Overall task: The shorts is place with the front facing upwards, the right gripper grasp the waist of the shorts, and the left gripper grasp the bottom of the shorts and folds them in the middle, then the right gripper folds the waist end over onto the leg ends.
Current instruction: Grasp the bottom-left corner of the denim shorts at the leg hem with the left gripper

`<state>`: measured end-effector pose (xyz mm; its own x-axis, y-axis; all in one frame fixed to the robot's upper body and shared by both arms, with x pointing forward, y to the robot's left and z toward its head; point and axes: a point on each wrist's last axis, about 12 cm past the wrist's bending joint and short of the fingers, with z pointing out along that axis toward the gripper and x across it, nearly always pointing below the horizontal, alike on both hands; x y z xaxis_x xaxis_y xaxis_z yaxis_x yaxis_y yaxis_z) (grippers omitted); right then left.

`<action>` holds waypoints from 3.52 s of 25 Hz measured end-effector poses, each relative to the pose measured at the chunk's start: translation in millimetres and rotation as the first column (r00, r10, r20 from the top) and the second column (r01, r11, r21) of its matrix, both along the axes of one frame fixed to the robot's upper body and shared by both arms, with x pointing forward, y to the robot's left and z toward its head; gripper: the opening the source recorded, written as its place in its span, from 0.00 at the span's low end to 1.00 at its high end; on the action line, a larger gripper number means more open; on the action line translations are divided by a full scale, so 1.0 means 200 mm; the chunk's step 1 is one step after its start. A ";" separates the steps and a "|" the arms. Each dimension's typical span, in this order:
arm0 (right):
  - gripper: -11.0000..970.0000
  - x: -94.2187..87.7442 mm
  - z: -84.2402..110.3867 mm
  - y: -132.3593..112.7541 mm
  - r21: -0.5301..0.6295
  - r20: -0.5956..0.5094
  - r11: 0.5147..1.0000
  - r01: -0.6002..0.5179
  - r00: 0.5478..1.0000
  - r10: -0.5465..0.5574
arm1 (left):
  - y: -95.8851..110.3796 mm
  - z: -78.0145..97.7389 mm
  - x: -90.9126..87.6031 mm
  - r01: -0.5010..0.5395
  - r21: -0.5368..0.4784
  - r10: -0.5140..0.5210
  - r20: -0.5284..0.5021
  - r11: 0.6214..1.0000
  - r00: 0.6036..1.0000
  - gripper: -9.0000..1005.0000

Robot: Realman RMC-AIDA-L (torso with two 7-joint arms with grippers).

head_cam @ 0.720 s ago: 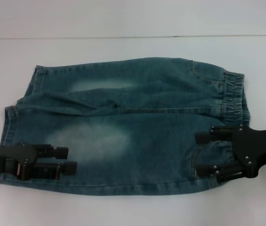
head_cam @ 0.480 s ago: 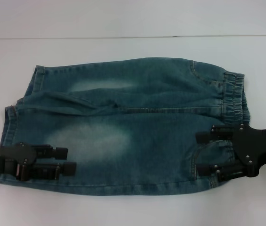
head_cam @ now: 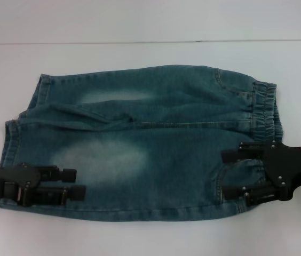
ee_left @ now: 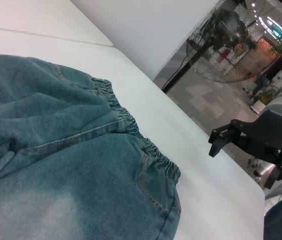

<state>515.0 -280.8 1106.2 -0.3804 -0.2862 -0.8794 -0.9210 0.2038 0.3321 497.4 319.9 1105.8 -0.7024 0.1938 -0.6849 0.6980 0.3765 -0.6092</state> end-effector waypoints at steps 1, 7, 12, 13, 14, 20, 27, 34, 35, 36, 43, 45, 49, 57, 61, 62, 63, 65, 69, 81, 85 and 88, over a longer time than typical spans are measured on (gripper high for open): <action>0.95 0.00 0.00 0.00 0.000 0.000 1.000 0.000 1.000 0.000 | 0.00 0.00 0.00 -0.003 -0.002 0.003 -0.005 1.000 1.000 0.78; 0.95 0.00 0.00 -0.01 -0.003 0.000 1.000 0.002 1.000 -0.002 | 0.06 0.10 0.04 -0.064 0.048 0.066 -0.055 0.997 0.996 0.78; 0.95 0.00 0.01 -0.01 -0.007 -0.001 1.000 0.006 1.000 -0.006 | 0.16 0.21 0.09 -0.183 0.191 0.216 -0.170 0.964 0.961 0.78; 0.95 0.00 0.01 -0.01 -0.007 -0.001 1.000 0.006 1.000 -0.006 | 0.18 0.22 0.10 -0.203 0.216 0.245 -0.192 0.955 0.950 0.78; 0.95 0.00 0.01 -0.01 -0.008 0.001 1.000 0.006 1.000 -0.006 | 0.20 0.23 0.11 -0.228 0.248 0.284 -0.221 0.942 0.933 0.78; 0.95 0.01 0.00 -0.01 -0.017 0.012 1.000 0.020 1.000 -0.020 | 0.28 0.25 0.15 -0.305 0.365 0.416 -0.278 0.879 0.866 0.78; 0.95 0.03 -0.01 0.00 -0.038 0.022 0.999 0.026 0.999 -0.026 | 0.31 0.19 0.16 -0.318 0.485 0.493 -0.290 0.815 0.820 0.78; 0.95 0.05 -0.01 0.02 -0.056 0.032 0.998 0.020 0.999 -0.018 | 0.29 0.14 0.17 -0.308 0.496 0.497 -0.309 0.812 0.811 0.78; 0.95 0.06 0.00 0.03 -0.056 0.034 0.998 0.018 0.999 -0.016 | 0.28 0.13 0.17 -0.305 0.499 0.497 -0.311 0.811 0.810 0.78; 0.95 0.06 0.00 0.03 -0.056 0.035 0.998 0.017 0.999 -0.015 | 0.28 0.13 0.17 -0.302 0.501 0.496 -0.314 0.811 0.810 0.78; 0.95 0.07 0.01 0.03 -0.057 0.041 0.998 0.013 0.999 -0.011 | 0.27 0.08 0.17 -0.275 0.556 0.505 -0.314 0.784 0.804 0.78; 0.95 0.07 0.01 0.04 -0.057 0.042 0.998 0.013 0.999 -0.010 | 0.27 0.08 0.17 -0.273 0.561 0.506 -0.313 0.782 0.804 0.78; 0.95 0.08 0.01 0.04 -0.058 0.043 0.998 0.012 0.999 -0.010 | 0.27 0.06 0.18 -0.279 0.566 0.513 -0.309 0.776 0.801 0.78; 0.94 0.08 0.01 0.04 -0.057 0.045 0.998 0.013 0.999 -0.010 | 0.28 0.05 0.17 -0.281 0.586 0.525 -0.299 0.760 0.797 0.78; 0.94 0.08 0.01 0.04 -0.060 0.046 0.998 0.019 0.999 -0.017 | 0.28 0.04 0.17 -0.281 0.585 0.524 -0.299 0.760 0.797 0.78; 0.94 0.08 0.01 0.04 -0.060 0.047 0.998 0.020 0.999 -0.018 | 0.28 0.04 0.17 -0.281 0.585 0.525 -0.299 0.761 0.797 0.78; 0.94 0.08 0.01 0.04 -0.061 0.047 0.998 0.021 0.999 -0.018 | 0.28 0.04 0.17 -0.281 0.585 0.525 -0.300 0.761 0.797 0.78; 0.95 0.08 0.01 0.04 -0.061 0.048 0.998 0.020 0.999 -0.017 | 0.28 0.03 0.17 -0.280 0.585 0.525 -0.302 0.761 0.796 0.78; 0.95 0.09 0.01 0.05 -0.060 0.050 0.998 0.019 0.999 -0.016 | 0.27 0.02 0.18 -0.274 0.586 0.521 -0.305 0.763 0.797 0.78; 0.95 0.09 0.01 0.05 -0.061 0.052 0.998 0.016 0.999 -0.013 | 0.25 0.01 0.18 -0.264 0.583 0.513 -0.314 0.768 0.799 0.78; 0.95 0.09 0.01 0.05 -0.061 0.051 0.998 0.015 0.999 -0.012 | 0.25 0.01 0.18 -0.268 0.585 0.516 -0.310 0.766 0.799 0.78; 0.95 0.09 0.01 0.05 -0.061 0.051 0.998 0.015 0.999 -0.012 | 0.25 0.01 0.18 -0.268 0.585 0.516 -0.309 0.765 0.799 0.78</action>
